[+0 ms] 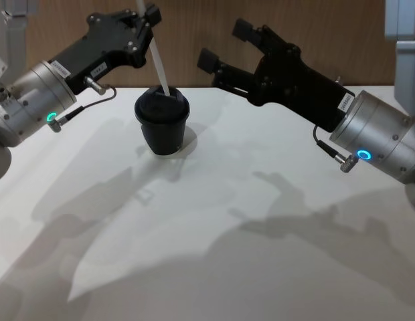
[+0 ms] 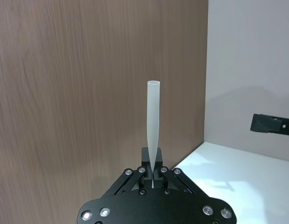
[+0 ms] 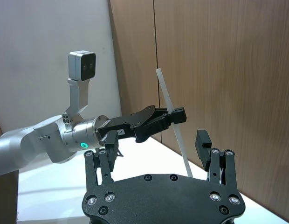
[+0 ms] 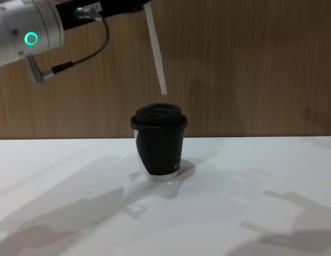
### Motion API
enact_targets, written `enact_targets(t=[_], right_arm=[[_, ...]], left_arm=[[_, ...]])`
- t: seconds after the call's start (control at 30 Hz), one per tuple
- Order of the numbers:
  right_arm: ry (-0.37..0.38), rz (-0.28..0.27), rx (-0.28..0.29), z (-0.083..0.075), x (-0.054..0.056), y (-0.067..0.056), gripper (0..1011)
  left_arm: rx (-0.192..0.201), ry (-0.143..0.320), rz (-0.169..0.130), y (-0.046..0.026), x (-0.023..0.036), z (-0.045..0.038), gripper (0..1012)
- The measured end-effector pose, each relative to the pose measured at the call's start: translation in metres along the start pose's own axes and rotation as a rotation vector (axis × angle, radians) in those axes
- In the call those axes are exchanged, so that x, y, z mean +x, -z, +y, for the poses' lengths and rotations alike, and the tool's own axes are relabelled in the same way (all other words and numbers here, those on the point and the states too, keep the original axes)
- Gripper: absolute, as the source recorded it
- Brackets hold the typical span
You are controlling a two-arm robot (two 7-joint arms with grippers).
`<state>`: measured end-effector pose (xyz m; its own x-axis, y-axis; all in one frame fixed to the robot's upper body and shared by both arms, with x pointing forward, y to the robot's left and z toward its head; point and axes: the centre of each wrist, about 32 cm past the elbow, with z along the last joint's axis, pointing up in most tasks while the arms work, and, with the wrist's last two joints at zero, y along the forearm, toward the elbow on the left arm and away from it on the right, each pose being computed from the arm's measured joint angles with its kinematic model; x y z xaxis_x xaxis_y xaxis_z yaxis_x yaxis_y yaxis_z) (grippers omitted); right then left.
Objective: Pick up the straw with one hand, pass it to the other hand, and insert it into the cup.
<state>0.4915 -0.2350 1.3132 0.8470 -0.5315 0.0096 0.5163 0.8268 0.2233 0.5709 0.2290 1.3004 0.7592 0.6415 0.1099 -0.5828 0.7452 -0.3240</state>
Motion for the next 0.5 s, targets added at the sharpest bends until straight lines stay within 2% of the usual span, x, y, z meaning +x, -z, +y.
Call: enact_targets(t=[0.5], right_arm=[[0.0, 0.0, 0.0, 0.0, 0.0, 0.0, 1001]], left_arm=[[0.041, -0.007, -0.053, -0.0031, 0.0033, 0.0017, 14]])
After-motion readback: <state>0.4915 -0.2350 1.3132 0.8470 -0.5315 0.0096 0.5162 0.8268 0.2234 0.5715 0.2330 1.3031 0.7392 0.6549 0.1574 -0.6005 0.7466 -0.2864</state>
